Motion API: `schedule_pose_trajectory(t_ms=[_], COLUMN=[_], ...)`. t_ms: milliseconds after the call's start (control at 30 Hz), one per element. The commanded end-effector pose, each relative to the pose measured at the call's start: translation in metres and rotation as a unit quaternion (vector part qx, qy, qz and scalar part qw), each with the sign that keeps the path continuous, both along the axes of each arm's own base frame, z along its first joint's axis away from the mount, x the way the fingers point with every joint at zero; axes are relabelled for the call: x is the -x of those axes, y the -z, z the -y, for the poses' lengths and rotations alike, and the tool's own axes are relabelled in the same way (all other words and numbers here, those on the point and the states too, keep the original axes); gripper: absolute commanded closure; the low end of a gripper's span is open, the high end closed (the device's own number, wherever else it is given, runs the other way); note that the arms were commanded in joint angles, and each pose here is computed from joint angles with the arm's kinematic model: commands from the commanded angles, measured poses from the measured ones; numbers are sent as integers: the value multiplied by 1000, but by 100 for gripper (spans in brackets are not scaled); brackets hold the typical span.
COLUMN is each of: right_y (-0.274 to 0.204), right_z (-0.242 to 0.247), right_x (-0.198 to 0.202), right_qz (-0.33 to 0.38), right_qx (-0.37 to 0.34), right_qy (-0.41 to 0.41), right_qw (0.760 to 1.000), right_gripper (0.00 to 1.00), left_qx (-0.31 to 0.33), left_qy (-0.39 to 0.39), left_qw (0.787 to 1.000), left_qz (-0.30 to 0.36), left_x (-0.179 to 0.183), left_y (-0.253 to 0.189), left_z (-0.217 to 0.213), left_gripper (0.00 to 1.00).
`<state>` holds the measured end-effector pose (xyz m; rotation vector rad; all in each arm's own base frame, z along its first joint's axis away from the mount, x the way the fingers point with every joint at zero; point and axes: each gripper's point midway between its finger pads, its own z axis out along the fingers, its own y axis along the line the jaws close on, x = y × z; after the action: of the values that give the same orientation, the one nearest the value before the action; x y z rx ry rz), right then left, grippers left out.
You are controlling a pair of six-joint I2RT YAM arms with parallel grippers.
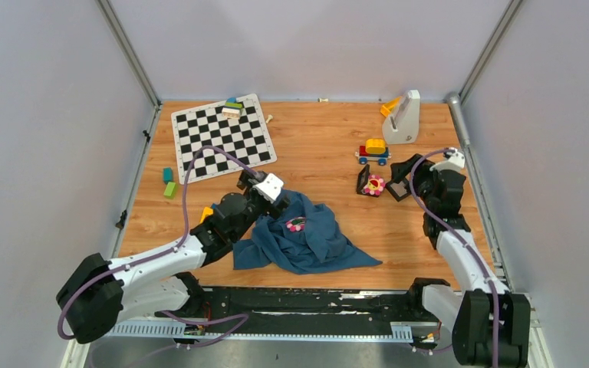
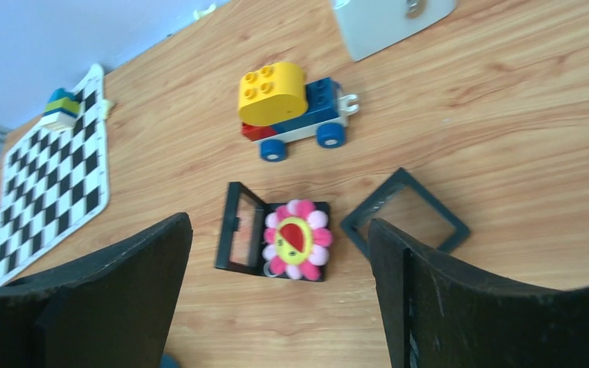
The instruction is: Remove the brooch from the garment
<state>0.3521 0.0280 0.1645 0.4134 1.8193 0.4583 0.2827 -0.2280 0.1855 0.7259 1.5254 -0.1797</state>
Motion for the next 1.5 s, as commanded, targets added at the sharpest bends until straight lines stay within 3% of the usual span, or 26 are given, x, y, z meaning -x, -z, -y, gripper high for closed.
schedule_pose_trajectory(t_ms=[0, 100, 300, 567, 633, 733, 800, 967, 1067, 1133, 1200, 1467], right_y=[-23, -20, 3, 12, 22, 29, 28, 45, 46, 51, 59, 59], right_z=[24, 31, 41, 36, 38, 29, 23, 32, 29, 30, 37, 39], right_x=[5, 9, 7, 7, 9, 10, 9, 10, 1, -6, -13, -13], right_qz=[94, 114, 102, 124, 120, 135, 144, 150, 162, 134, 95, 96], right_qx=[83, 131, 161, 198, 192, 189, 205, 195, 203, 197, 190, 190], right_qy=[51, 61, 84, 50, 50, 4, -25, -7, -25, -28, -13, -4], right_qw=[991, 983, 978, 971, 973, 973, 968, 969, 965, 971, 977, 977], right_gripper=[14, 13, 13, 14, 14, 16, 18, 18, 18, 14, 1, 0], left_qx=[25, 33, 50, 84, 102, 93, 92, 123, 127, 131, 136, 153], left_qy=[-149, -215, -336, -407, -403, -399, -403, -418, -404, -400, -394, -330], left_qw=[988, 976, 940, 909, 909, 912, 910, 899, 905, 907, 909, 931], left_qz=[-5, -6, -4, -4, 28, 23, 7, -44, -42, -30, -15, 37], left_x=[-22, -29, -43, -55, -59, -64, -73, -87, -88, -84, -78, -81], left_y=[-5, -2, 3, 33, 29, 37, 43, 55, 53, 49, 45, 61], left_z=[-62, -97, -174, -238, -245, -249, -256, -279, -277, -276, -274, -255], left_gripper=[0, 0, 0, 0, 0, 0, 1, 4, 7, 7, 7, 2])
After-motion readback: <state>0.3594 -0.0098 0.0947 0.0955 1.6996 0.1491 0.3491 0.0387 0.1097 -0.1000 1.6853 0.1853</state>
